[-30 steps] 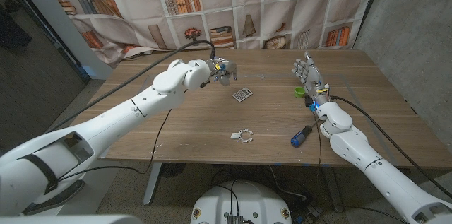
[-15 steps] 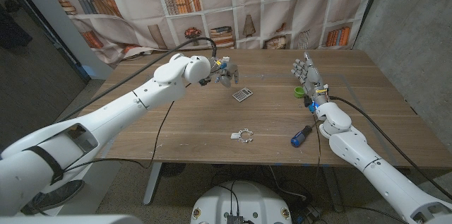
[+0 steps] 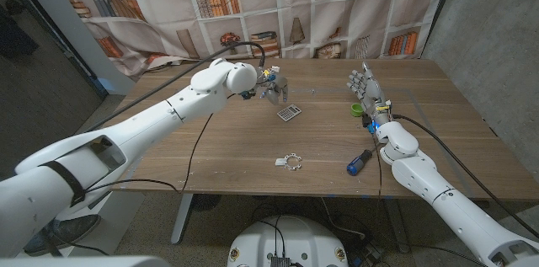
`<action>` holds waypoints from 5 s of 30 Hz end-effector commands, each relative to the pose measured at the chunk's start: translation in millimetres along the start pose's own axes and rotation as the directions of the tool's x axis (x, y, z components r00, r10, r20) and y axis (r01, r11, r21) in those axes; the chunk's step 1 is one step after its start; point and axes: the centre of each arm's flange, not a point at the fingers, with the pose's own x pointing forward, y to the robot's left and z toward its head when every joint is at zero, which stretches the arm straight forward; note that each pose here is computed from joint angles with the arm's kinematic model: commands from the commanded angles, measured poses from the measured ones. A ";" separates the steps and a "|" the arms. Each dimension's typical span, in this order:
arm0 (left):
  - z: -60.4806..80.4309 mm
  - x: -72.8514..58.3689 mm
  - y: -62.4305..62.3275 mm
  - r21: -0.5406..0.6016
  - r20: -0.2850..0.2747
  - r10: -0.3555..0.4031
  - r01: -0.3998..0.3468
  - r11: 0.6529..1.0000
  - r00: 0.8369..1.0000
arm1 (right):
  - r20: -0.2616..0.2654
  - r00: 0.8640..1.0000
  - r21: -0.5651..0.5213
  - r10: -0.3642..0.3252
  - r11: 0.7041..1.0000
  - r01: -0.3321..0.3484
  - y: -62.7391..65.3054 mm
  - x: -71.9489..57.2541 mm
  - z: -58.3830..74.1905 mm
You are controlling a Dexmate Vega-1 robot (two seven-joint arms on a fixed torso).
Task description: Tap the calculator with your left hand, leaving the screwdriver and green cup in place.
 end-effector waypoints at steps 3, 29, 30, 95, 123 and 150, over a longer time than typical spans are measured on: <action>7.0 8.3 0.6 0.057 -0.034 -0.034 0.036 0.998 0.999 | 0.002 1.000 -0.002 -0.005 1.000 0.005 -3.5 -0.9 1.6; 14.8 19.9 -18.4 0.038 -0.001 -0.066 0.066 0.997 0.998 | 0.003 1.000 -0.003 -0.013 1.000 0.013 -4.5 -8.8 2.0; 14.7 20.5 -19.5 0.036 -0.001 -0.068 0.068 0.997 0.998 | 0.004 1.000 -0.003 -0.014 1.000 0.014 -4.5 -9.1 2.3; 12.3 40.1 -27.8 0.000 0.006 -0.086 0.086 0.996 0.996 | -0.010 0.999 0.002 -0.032 0.999 0.032 -15.1 -10.9 0.2; 9.2 40.8 -29.2 -0.014 0.015 -0.084 0.085 0.996 0.996 | -0.020 0.999 -0.006 -0.034 0.999 0.033 -11.4 -11.1 -1.3; -0.3 43.9 -41.8 -0.064 0.013 -0.114 0.114 0.991 0.993 | -0.040 0.999 -0.014 -0.032 0.999 0.031 -9.8 -9.7 -2.9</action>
